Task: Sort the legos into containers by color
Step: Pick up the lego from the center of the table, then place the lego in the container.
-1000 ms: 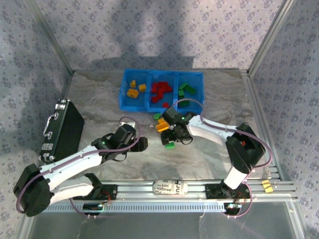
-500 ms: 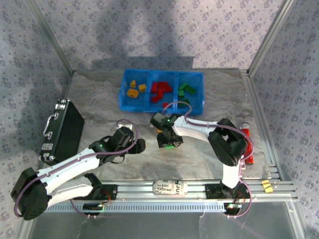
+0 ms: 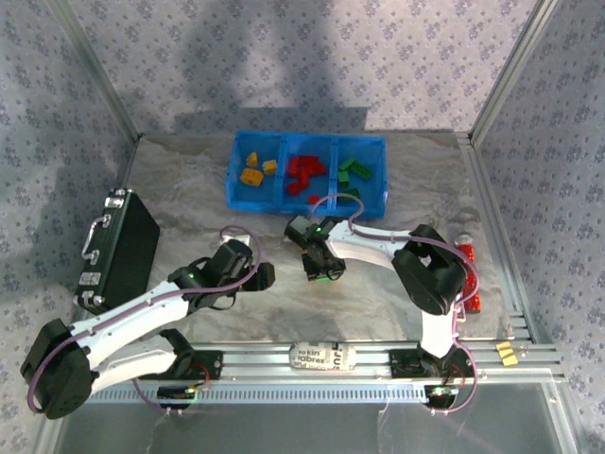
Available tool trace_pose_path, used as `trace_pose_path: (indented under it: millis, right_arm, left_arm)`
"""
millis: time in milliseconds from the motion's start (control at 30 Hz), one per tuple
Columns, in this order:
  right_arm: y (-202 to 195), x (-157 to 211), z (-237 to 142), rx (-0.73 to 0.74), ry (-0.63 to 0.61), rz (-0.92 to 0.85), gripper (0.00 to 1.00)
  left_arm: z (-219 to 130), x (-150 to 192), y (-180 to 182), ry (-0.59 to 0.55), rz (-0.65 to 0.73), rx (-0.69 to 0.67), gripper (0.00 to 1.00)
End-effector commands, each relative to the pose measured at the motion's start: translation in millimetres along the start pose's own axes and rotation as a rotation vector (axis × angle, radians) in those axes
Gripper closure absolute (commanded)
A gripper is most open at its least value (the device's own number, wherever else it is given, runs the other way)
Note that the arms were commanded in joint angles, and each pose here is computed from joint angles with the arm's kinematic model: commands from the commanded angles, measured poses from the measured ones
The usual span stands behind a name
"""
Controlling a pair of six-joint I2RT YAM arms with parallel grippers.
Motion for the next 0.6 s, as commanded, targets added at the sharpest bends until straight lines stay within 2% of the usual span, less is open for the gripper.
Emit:
trace_pose_path:
  millis: [0,300,467,567]
  right_arm:
    - [-22,-3,-32,0.043,-0.04,0.008,0.59]
    - [-121,-29,-108,0.048,-0.217,0.15,0.57]
    - [-167,-69,-134,0.011,-0.305,0.235,0.58]
    - [-192,-101,-138,0.012,-0.335,0.278,0.58]
  left_arm:
    - [-3,-5,-4,-0.009,0.011,0.009,0.26]
    - [-3,-1,-7,-0.001,0.01,0.069,0.26]
    - [-3,0,-8,0.007,0.009,0.071,0.26]
    - [-4,0,-11,0.007,0.008,0.079,0.26]
Point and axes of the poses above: each hand's point on the last joint's axis, 136 mm out from that joint toward the fingers, its own z axis out along the fingers, its own y axis along the line the jaws close on, x = y × z, the point moved 6 cm from there along -z, back along the fingers, and after that the axes turned 11 degrees about -z, right-handed, at the moved point
